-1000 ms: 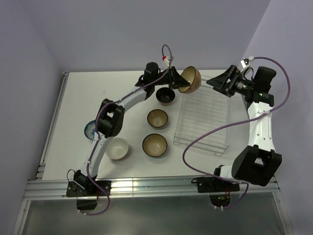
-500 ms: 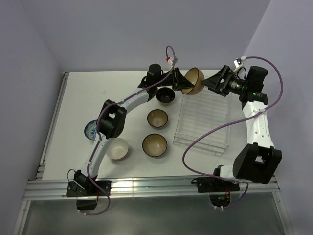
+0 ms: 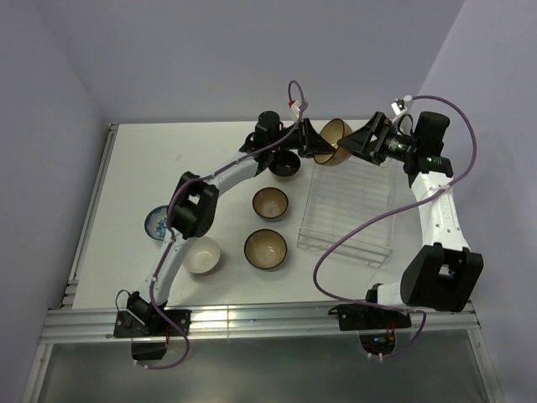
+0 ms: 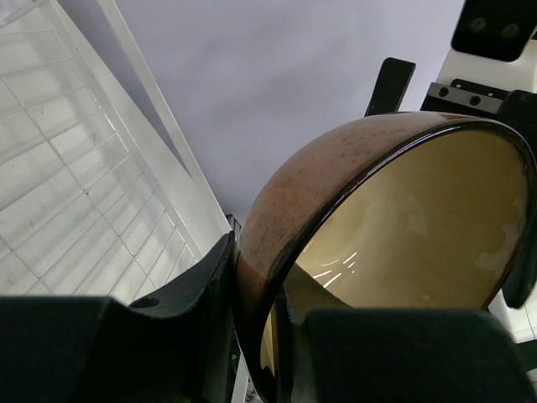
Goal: Load the bowls into the dish rack
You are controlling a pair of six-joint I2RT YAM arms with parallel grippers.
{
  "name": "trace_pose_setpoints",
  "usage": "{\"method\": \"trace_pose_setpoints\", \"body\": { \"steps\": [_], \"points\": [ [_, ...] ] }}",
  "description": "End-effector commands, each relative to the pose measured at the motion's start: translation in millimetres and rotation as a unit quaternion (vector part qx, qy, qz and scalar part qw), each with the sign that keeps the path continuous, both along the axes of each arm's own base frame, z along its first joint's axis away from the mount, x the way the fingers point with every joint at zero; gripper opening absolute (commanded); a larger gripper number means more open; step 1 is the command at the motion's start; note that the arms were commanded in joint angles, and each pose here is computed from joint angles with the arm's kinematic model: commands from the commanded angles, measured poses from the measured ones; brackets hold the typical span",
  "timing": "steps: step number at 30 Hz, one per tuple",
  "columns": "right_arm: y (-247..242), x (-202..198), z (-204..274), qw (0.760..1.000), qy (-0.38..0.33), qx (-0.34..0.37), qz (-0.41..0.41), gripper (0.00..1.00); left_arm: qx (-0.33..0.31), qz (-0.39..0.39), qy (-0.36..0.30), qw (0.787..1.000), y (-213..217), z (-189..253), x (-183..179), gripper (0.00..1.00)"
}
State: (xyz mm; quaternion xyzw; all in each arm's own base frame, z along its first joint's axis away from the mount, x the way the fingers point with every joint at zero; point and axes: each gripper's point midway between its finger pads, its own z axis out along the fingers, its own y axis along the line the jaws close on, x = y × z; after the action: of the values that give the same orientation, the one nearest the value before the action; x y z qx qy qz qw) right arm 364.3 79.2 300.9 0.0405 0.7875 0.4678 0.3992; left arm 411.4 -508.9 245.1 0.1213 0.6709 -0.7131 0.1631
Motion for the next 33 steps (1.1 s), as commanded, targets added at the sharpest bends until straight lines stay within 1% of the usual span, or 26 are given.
{"method": "trace_pose_setpoints", "body": {
  "steps": [1, 6, 12, 15, 17, 18, 19, 21, 24, 27, 29, 33],
  "points": [
    [7, 3, 10, 1.000, -0.027, -0.003, 0.009, 1.00, -0.048, -0.012, -0.057, 0.997, 2, 55, -16, 0.00],
    [13, 1, 9, 0.999, -0.030, -0.006, 0.018, 1.00, -0.047, -0.015, -0.059, 0.997, 1, 55, -18, 0.00],
    [12, 4, 6, 1.000, -0.025, -0.005, 0.010, 0.81, -0.044, -0.014, -0.064, 0.997, 0, 55, -18, 0.00],
    [9, 7, 2, 1.000, -0.012, -0.006, 0.000, 0.76, -0.038, -0.010, -0.065, 0.997, -1, 53, -17, 0.00],
    [9, 9, -1, 1.000, -0.003, -0.004, -0.003, 0.77, -0.033, -0.005, -0.072, 0.997, -2, 53, -16, 0.00],
    [9, 8, -1, 1.000, -0.002, -0.003, -0.003, 0.80, -0.030, -0.003, -0.072, 0.997, -3, 52, -16, 0.00],
    [9, 8, -1, 1.000, 0.002, -0.002, -0.001, 0.90, -0.026, -0.002, -0.070, 0.997, -4, 51, -17, 0.00],
    [10, 7, 1, 1.000, -0.001, -0.003, 0.002, 0.94, -0.024, 0.005, -0.071, 0.997, -5, 51, -15, 0.00],
    [13, 4, 6, 1.000, -0.006, -0.004, 0.008, 0.97, -0.011, 0.015, -0.067, 0.998, -7, 44, -11, 0.00],
    [15, 3, 6, 1.000, -0.008, -0.008, 0.010, 0.97, -0.007, 0.018, -0.063, 0.998, -7, 41, -9, 0.00],
    [15, 3, 4, 1.000, -0.010, -0.011, 0.010, 0.95, -0.006, 0.019, -0.061, 0.998, -7, 40, -9, 0.00],
    [12, 5, -2, 1.000, -0.002, -0.015, 0.003, 0.85, -0.002, 0.022, -0.068, 0.997, -7, 42, -8, 0.00]
  ]
}}
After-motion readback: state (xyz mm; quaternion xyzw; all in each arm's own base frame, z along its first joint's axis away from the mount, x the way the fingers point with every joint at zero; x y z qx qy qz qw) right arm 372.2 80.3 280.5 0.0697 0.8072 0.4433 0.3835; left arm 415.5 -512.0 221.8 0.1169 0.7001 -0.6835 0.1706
